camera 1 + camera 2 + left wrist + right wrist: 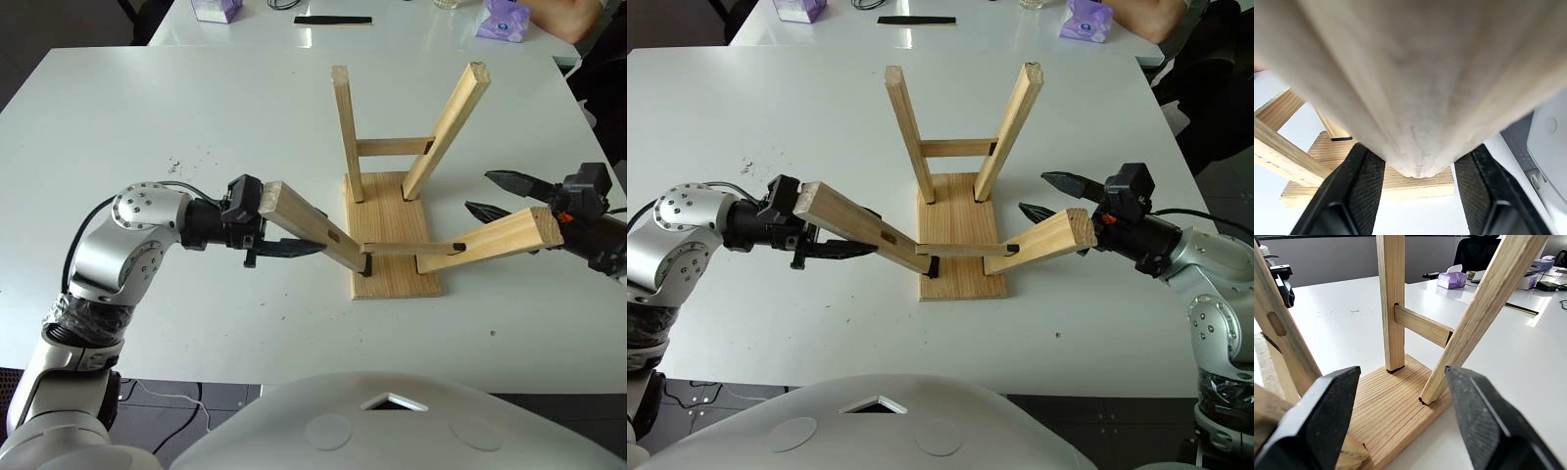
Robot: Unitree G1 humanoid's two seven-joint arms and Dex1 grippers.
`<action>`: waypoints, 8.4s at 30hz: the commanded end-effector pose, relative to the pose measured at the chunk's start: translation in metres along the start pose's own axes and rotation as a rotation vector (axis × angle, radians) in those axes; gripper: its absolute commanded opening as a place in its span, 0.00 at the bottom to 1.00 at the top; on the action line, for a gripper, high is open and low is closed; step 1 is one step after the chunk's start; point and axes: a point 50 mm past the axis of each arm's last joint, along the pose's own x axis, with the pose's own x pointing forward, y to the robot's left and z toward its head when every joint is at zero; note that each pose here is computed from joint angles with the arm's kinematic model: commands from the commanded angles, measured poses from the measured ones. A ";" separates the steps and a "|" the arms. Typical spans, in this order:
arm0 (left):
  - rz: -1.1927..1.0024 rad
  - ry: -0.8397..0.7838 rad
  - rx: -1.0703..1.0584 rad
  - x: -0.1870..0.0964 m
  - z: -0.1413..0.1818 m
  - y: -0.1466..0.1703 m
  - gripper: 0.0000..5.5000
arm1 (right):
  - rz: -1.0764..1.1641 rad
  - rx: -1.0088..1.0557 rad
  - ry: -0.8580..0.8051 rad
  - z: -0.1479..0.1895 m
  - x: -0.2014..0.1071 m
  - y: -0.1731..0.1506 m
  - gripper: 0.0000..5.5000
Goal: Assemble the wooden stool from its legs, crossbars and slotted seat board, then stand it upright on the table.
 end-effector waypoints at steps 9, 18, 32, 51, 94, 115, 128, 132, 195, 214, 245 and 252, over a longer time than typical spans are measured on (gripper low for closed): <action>0.068 0.074 0.052 0.009 0.012 0.008 0.37 | -0.001 -0.009 0.012 0.000 0.000 0.003 0.58; 0.128 0.078 0.041 -0.001 0.016 0.012 0.37 | -0.007 -0.014 0.011 0.000 0.000 0.002 0.58; 0.097 0.115 0.129 0.001 0.023 0.011 0.37 | -0.008 -0.019 0.015 -0.001 0.000 0.002 0.58; 0.085 0.091 0.121 -0.002 0.031 0.012 0.37 | -0.015 -0.017 0.026 -0.005 -0.001 0.004 0.58; 0.032 0.259 0.065 0.007 0.009 0.025 0.37 | -0.014 -0.016 0.032 -0.010 0.005 0.010 0.58; -0.009 0.443 -0.020 0.022 -0.019 0.031 0.37 | 0.006 -0.015 0.044 -0.013 0.009 0.011 0.58; -0.059 0.441 0.050 0.027 -0.017 0.022 0.37 | 0.001 -0.017 0.055 -0.015 0.009 0.009 0.58; -0.063 0.447 0.061 0.032 -0.016 0.026 0.37 | 0.008 -0.020 0.053 -0.015 0.011 0.009 0.58; 0.308 0.450 -0.013 0.060 -0.015 0.045 0.37 | -0.374 -0.023 -0.782 0.126 0.083 0.023 0.58; 0.157 0.499 0.051 0.090 -0.011 0.048 0.37 | -0.142 -0.265 -0.429 0.075 0.195 0.091 0.58; 0.096 0.399 -0.018 0.109 0.000 0.031 0.37 | -0.148 -0.282 -0.450 0.089 0.189 0.086 0.58; 0.148 0.277 -0.192 0.094 0.014 0.025 0.37 | -0.445 -0.307 -0.177 0.030 0.163 0.008 0.58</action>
